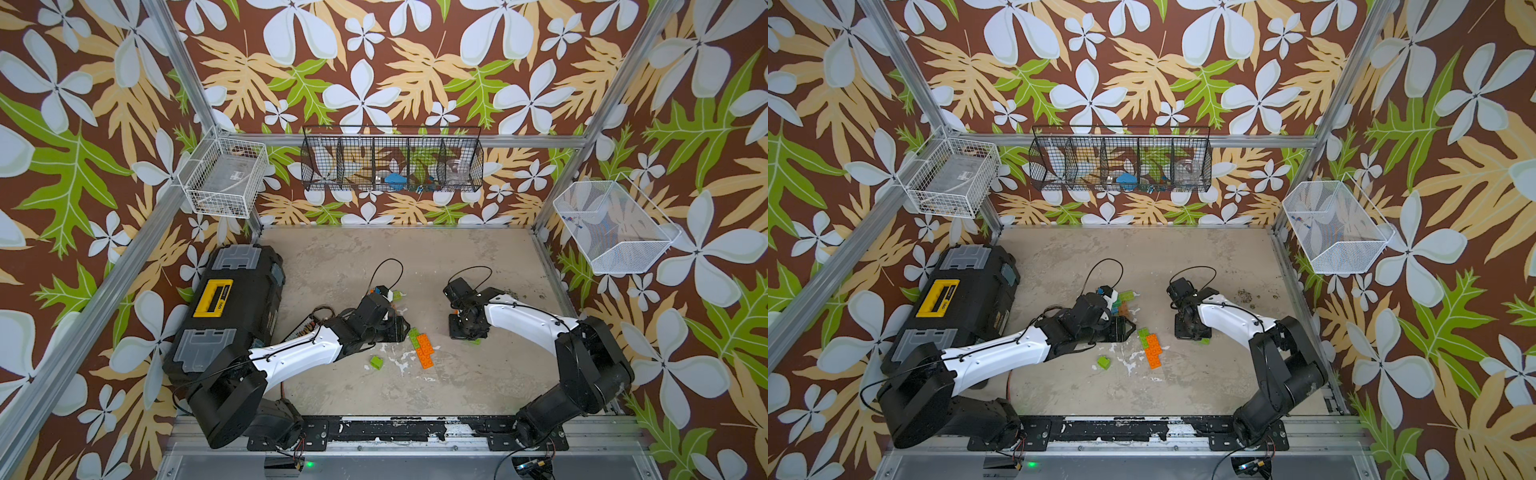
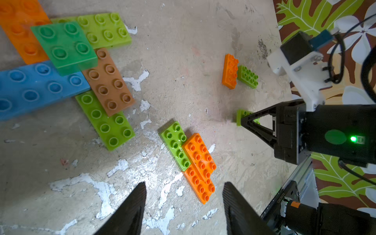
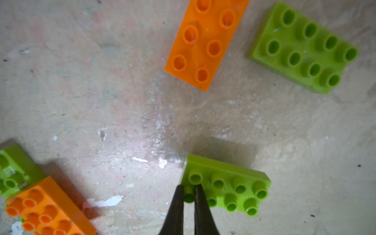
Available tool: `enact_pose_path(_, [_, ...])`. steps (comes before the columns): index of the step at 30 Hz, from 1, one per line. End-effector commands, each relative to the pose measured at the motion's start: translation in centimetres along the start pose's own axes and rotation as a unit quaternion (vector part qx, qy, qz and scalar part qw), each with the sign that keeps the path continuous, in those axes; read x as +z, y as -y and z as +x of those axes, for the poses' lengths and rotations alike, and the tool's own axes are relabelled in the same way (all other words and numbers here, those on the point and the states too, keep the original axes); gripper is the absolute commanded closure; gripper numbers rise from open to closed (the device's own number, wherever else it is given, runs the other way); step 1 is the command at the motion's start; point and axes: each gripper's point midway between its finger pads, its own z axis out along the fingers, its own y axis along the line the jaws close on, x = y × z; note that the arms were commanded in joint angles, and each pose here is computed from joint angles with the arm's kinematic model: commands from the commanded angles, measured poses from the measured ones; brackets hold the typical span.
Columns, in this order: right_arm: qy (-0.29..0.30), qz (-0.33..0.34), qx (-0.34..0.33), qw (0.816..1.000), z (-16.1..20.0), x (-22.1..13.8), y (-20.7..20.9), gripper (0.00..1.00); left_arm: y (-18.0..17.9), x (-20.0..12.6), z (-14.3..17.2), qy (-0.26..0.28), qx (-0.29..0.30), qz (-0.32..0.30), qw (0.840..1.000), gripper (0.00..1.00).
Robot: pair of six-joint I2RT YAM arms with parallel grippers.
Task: Assemble a small pinwheel with lego
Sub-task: Pick up the lego brick from the center of the board, then assemble the lego brick with the lego brick.
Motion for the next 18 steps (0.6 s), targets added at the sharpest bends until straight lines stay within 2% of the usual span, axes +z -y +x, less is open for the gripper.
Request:
enact_pose_path(1, [0.001, 0.003, -0.038, 0.999, -0.1, -0.5, -0.5, 0.93, 0.5, -0.2, -0.3, 0.007, -0.014, 0.019, 1.0, 0.37])
enact_pose_path(11, [0.017, -0.068, -0.16, 0.985, -1.7, -2.5, -6.3, 0.93, -1.1, -1.3, -0.6, 0.018, -0.08, 0.058, 0.995, 0.37])
enact_pose_path(18, [0.012, -0.1, -0.227, 0.969, -1.6, -2.9, -10.7, 0.93, -4.4, -3.5, -0.9, 0.05, -0.151, 0.086, 0.983, 0.36])
